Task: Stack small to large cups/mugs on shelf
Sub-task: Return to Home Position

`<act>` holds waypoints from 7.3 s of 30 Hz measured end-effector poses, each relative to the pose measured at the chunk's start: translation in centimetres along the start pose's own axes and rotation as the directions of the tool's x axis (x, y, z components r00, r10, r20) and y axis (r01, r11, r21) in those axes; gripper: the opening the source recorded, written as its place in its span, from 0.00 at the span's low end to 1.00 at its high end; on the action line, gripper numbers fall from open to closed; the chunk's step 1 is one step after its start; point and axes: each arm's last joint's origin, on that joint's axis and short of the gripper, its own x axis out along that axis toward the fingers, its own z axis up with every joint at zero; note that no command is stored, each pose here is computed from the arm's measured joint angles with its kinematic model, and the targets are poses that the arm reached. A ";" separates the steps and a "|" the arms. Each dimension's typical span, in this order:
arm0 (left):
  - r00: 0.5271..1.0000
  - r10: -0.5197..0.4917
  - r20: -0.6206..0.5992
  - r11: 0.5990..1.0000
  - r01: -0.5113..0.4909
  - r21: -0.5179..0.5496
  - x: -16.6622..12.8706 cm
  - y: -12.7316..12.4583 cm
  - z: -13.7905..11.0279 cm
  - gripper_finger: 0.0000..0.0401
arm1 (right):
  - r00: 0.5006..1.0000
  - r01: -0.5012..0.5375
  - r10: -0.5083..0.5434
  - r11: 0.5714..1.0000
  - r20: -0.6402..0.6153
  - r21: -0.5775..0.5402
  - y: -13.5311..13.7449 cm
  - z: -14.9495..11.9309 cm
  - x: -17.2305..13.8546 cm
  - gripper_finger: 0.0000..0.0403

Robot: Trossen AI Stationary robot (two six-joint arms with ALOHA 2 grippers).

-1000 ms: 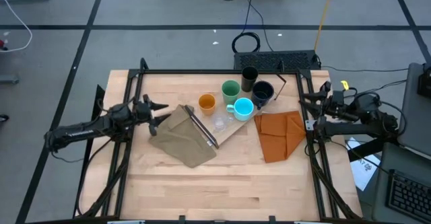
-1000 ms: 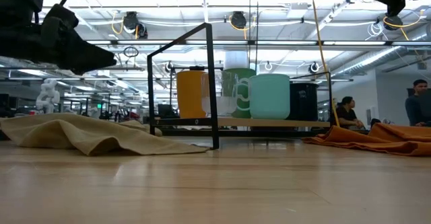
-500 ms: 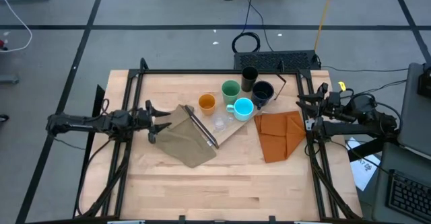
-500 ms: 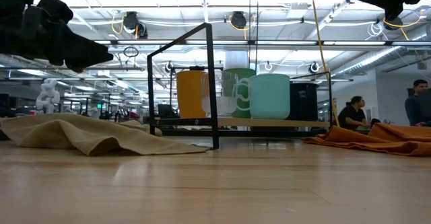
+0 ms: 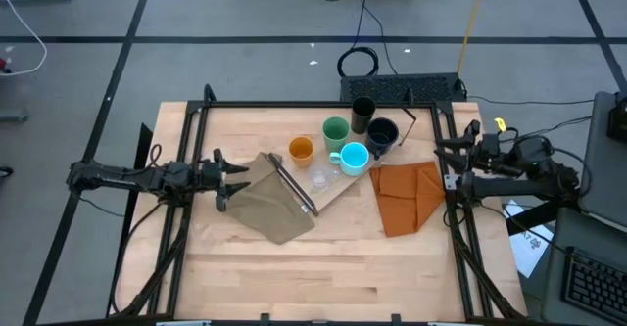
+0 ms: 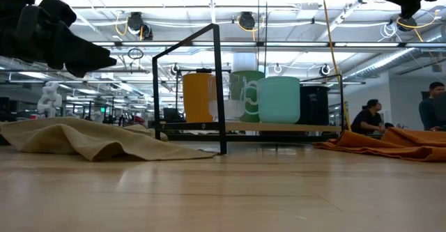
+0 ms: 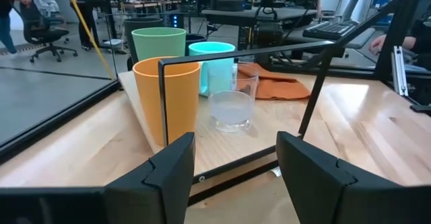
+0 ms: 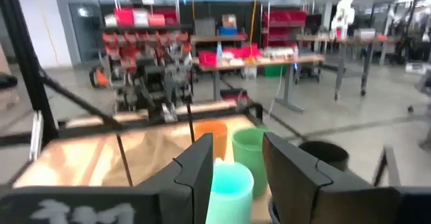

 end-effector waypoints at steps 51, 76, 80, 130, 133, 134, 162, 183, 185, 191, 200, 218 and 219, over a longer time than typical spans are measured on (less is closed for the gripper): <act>0.999 0.031 0.006 0.998 -0.031 -0.046 0.0 0.1 0.0 0.52 | 0.960 -0.278 0.279 0.957 -0.003 0.085 2.8 -10.9 7.2 0.30; 1.000 0.019 0.004 0.997 -0.019 -0.074 0.0 0.1 0.0 0.52 | 0.979 -0.201 0.201 0.976 0.019 0.084 2.2 -12.0 6.4 0.30; 1.000 0.009 0.003 0.997 -0.009 -0.074 0.0 0.0 0.0 0.52 | 0.979 -0.203 0.202 0.975 0.019 0.089 2.2 -12.0 6.4 0.30; 0.983 -0.104 0.152 0.988 0.085 0.128 -1.5 -1.3 1.1 0.52 | 0.978 -0.207 0.207 0.961 0.016 0.182 2.2 -12.0 6.4 0.30; 0.985 -0.081 0.151 0.989 0.061 0.134 -1.3 -1.0 1.1 0.52 | 0.978 -0.207 0.207 0.961 0.019 0.183 2.2 -12.0 6.4 0.30; 0.986 -0.070 0.150 0.990 0.051 0.129 -1.3 -0.9 1.1 0.52 | 0.978 -0.207 0.207 0.961 0.019 0.183 2.2 -12.0 6.4 0.30; 0.989 -0.102 0.106 0.993 0.096 0.063 -0.8 1.0 0.8 0.52 | 0.978 -0.208 0.207 0.965 0.024 0.159 2.2 -12.0 6.4 0.30; 0.996 -0.063 0.055 0.998 0.063 0.009 -0.4 1.1 0.4 0.41 | 0.982 -0.190 0.189 0.974 0.021 0.124 2.2 -12.0 6.4 0.21; 0.996 -0.064 0.058 0.998 0.063 0.013 -0.4 1.1 0.5 0.29 | 0.983 -0.185 0.183 0.978 0.023 0.097 2.2 -12.0 6.4 0.10; 0.995 -0.083 0.062 0.996 0.080 0.044 -0.4 1.1 0.5 0.03 | 0.983 -0.182 0.180 0.981 0.024 0.065 2.2 -12.0 6.4 0.01; 0.991 -0.094 0.097 0.994 0.087 0.068 -0.4 1.0 0.8 0.00 | 0.984 -0.177 0.176 0.984 0.026 0.038 2.1 -11.9 6.4 0.00; 0.984 -0.164 0.067 0.985 0.160 0.064 -0.5 0.6 0.5 0.04 | 0.978 -0.211 0.210 0.976 0.009 0.053 2.2 -12.1 6.4 0.00; 0.984 -0.164 0.067 0.986 0.160 0.053 -0.5 0.6 0.5 0.04 | 0.978 -0.211 0.210 0.976 0.008 0.055 2.2 -12.1 6.4 0.00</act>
